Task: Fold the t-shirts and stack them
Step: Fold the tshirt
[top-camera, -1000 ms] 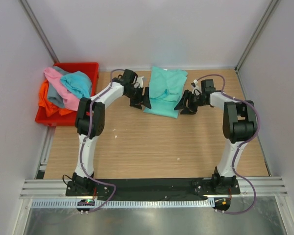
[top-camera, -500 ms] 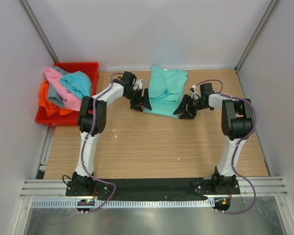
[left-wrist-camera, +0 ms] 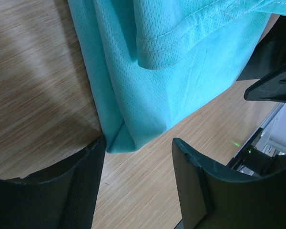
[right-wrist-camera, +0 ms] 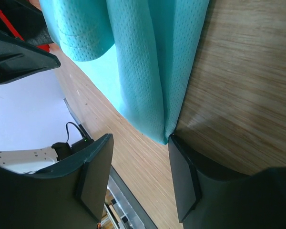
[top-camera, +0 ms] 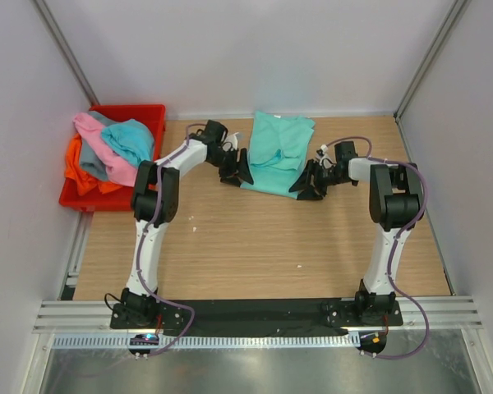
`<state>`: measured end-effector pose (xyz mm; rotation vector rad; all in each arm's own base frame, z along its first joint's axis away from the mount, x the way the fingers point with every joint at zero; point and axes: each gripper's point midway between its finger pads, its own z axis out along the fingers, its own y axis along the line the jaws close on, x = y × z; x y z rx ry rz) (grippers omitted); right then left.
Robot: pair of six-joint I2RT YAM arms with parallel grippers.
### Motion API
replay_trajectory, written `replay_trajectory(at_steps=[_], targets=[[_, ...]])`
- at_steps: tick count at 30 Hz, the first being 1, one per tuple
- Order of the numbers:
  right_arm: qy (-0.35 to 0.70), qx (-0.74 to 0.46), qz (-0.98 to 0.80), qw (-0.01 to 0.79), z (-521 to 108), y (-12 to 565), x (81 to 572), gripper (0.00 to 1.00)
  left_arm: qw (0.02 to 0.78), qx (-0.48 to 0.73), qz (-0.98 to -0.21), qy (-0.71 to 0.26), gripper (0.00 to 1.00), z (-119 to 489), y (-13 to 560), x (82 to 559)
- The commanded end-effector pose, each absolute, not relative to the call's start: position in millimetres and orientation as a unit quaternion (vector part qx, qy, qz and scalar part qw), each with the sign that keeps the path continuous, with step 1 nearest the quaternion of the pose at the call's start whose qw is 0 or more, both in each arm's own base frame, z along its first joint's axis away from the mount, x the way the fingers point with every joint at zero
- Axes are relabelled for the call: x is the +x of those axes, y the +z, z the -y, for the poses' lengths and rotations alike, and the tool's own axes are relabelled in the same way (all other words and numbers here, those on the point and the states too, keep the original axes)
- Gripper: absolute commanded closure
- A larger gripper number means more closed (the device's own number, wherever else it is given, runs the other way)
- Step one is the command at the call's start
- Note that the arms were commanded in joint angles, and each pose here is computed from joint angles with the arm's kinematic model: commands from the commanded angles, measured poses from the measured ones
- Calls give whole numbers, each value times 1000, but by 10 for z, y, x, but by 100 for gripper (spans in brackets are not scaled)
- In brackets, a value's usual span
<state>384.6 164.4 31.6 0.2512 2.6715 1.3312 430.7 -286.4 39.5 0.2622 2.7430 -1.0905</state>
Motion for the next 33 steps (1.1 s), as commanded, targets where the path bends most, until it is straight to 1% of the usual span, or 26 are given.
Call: replay_trajectory(at_steps=[1, 6, 7, 9, 10, 14, 18, 21, 22, 23, 24, 25, 29, 30, 32, 33], targets=[[401, 93, -909, 61, -1572, -47, 3817, 44, 66, 77, -929, -355, 41, 2784, 168, 4234], [395, 94, -912, 66, -1556, -86, 3841, 48, 64, 76, -929, -357, 47, 2790, 128, 4228], [394, 93, -912, 67, -1555, -100, 3853, 50, 64, 75, -929, -357, 50, 2789, 121, 4226], [392, 94, -913, 67, -1550, -122, 3861, 51, 59, 74, -929, -358, 51, 2792, 80, 4215], [391, 95, -913, 69, -1547, -130, 3869, 53, 58, 72, -929, -357, 53, 2786, 63, 4219], [384, 95, -916, 72, -1527, -166, 3869, 57, 51, 70, -929, -360, 63, 2801, 7, 4200], [373, 91, -920, 83, -1482, -172, 3892, 61, 48, 67, -928, -364, 70, 2814, -26, 4199], [374, 86, -919, 86, -1491, -150, 3888, 71, 49, 68, -926, -367, 78, 2825, -27, 4206], [374, 84, -920, 88, -1488, -137, 3892, 79, 46, 65, -927, -366, 89, 2810, -38, 4187], [371, 80, -920, 95, -1471, -111, 3906, 84, 47, 66, -927, -367, 95, 2817, -24, 4181], [369, 78, -921, 100, -1464, -91, 3909, 89, 47, 67, -927, -366, 99, 2811, -16, 4167], [367, 74, -922, 104, -1456, -70, 3912, 97, 44, 65, -927, -366, 100, 2794, -16, 4137], [359, 52, -922, 137, -1416, 135, 3926, 98, 58, 78, -924, -371, 100, 2766, 183, 4060], [358, 45, -922, 142, -1410, 180, 3894, 99, 77, 86, -919, -376, 100, 2771, 393, 4068], [363, 29, -916, 168, -1418, 432, 3889, 98, 88, 94, -915, -382, 100, 2767, 590, 4016], [366, 25, -915, 169, -1421, 503, 3848, 99, 108, 101, -910, -386, 100, 2755, 826, 4008]])
